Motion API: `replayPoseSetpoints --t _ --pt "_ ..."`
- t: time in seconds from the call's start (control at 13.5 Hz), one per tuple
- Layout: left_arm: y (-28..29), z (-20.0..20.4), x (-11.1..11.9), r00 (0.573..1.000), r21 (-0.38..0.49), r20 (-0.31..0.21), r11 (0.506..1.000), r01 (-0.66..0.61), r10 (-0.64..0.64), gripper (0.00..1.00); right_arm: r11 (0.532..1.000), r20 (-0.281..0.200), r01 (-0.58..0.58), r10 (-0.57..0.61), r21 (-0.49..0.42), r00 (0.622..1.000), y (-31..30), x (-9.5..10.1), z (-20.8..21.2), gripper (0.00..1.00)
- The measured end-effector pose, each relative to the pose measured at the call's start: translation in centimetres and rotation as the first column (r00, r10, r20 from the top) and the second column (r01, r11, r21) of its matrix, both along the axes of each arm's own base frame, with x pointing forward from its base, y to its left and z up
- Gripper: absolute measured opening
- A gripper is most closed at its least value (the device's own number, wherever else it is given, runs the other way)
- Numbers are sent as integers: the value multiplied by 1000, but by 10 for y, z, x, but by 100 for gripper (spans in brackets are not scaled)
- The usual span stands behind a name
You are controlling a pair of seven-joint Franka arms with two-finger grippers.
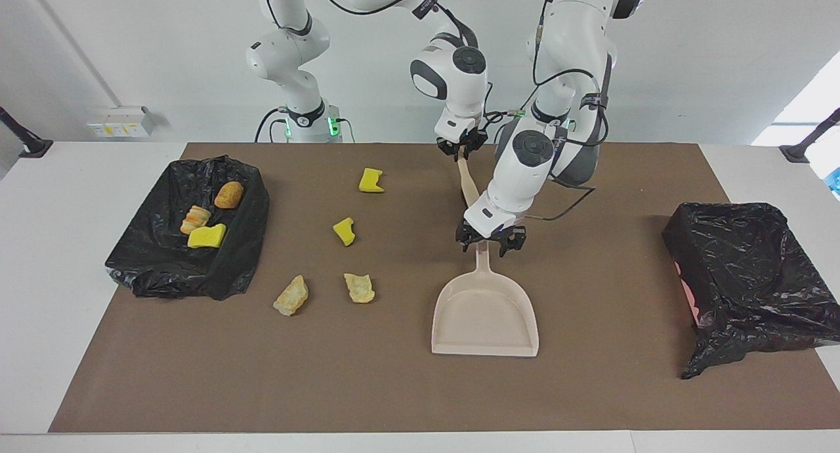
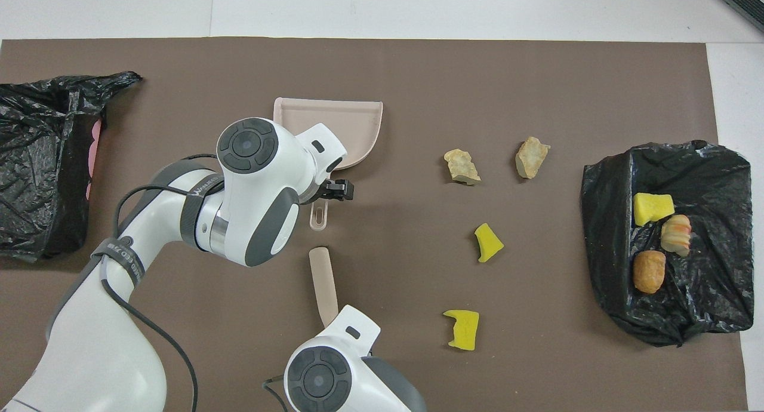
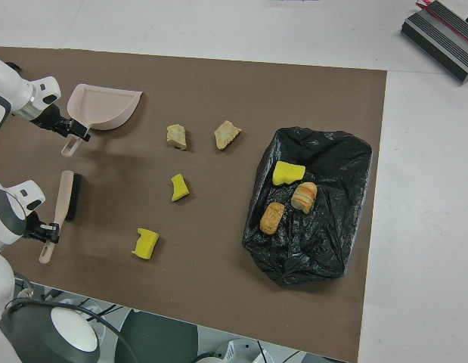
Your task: Sweep and dump trash in bin
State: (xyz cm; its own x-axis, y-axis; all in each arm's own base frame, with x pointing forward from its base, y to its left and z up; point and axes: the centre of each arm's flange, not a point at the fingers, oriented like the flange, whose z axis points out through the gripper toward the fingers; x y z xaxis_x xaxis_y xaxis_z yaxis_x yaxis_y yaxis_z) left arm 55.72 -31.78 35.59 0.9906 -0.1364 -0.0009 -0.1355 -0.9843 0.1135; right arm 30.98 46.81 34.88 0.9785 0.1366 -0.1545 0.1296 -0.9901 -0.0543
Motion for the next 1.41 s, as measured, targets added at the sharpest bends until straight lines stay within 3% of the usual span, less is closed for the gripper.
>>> replayPoseSetpoints --t 0.3,0.82,1.41 --pt "1 1 -1 999 8 -17 999 -35 35 33 993 -35 85 -88 -78 996 -29 -1 40 27" --pt "25 18 15 1000 2 19 1000 -12 12 31 969 18 231 -230 -84 973 -112 0 82 27" --pt "127 34 36 949 14 -43 949 314 -313 31 831 25 515 -522 -211 853 -198 4 51 27"
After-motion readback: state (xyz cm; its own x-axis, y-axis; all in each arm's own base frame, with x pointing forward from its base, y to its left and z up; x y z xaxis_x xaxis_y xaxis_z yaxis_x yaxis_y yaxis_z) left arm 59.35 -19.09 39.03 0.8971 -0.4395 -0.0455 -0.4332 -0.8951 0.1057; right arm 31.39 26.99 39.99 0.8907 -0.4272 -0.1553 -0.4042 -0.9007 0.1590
